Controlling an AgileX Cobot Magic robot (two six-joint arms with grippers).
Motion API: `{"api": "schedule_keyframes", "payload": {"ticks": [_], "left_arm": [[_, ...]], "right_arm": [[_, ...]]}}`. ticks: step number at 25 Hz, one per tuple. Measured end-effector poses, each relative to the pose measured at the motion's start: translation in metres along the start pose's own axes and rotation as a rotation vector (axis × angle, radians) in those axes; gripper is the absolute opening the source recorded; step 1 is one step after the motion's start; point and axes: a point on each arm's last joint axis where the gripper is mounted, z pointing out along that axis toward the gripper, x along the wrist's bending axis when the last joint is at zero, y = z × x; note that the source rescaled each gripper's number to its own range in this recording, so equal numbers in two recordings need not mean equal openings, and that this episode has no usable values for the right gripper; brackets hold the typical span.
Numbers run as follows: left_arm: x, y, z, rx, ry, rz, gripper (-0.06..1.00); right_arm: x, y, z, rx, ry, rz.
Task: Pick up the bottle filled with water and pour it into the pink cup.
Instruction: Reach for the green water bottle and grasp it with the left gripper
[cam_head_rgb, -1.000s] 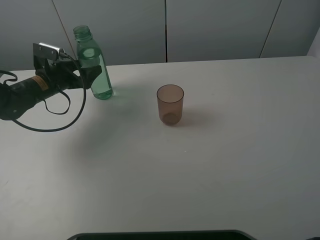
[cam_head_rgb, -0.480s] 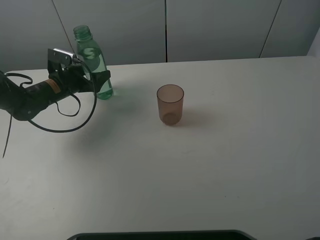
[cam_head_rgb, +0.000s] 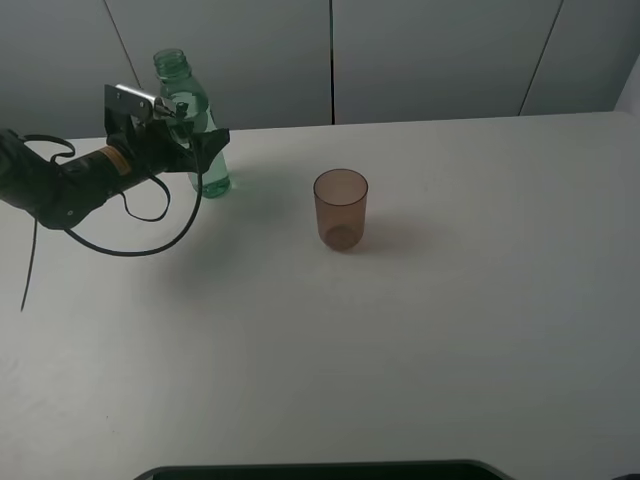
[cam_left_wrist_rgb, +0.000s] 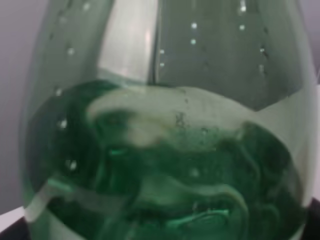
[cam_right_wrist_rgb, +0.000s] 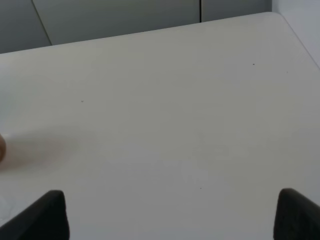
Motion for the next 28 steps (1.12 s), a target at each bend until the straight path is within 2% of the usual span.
{"api": "schedule_keyframes", "payload": {"ticks": [14, 15, 16, 17, 18, 28], "left_arm": [[-0.0004, 0.0040, 0.0072, 0.003, -0.012, 0.023, 0.94], [-0.0004, 0.0040, 0.0072, 0.003, -0.012, 0.023, 0.84], [-0.0003, 0.0038, 0.0072, 0.004, -0.012, 0.023, 0.64], [0.0002, 0.0039, 0.0072, 0.003, -0.006, 0.020, 0.20], [0.0004, 0.0041, 0.0075, 0.004, -0.006, 0.021, 0.00], [0.0009, 0.0049, 0.0083, 0.003, -0.006, 0.024, 0.01]], "right_arm": [[0.0000, 0.0000, 0.0000, 0.000, 0.000, 0.000], [0.0000, 0.0000, 0.0000, 0.000, 0.000, 0.000], [0.0000, 0.0000, 0.0000, 0.000, 0.000, 0.000], [0.0000, 0.0000, 0.0000, 0.000, 0.000, 0.000], [0.0000, 0.0000, 0.0000, 0.000, 0.000, 0.000], [0.0000, 0.0000, 0.0000, 0.000, 0.000, 0.000]]}}
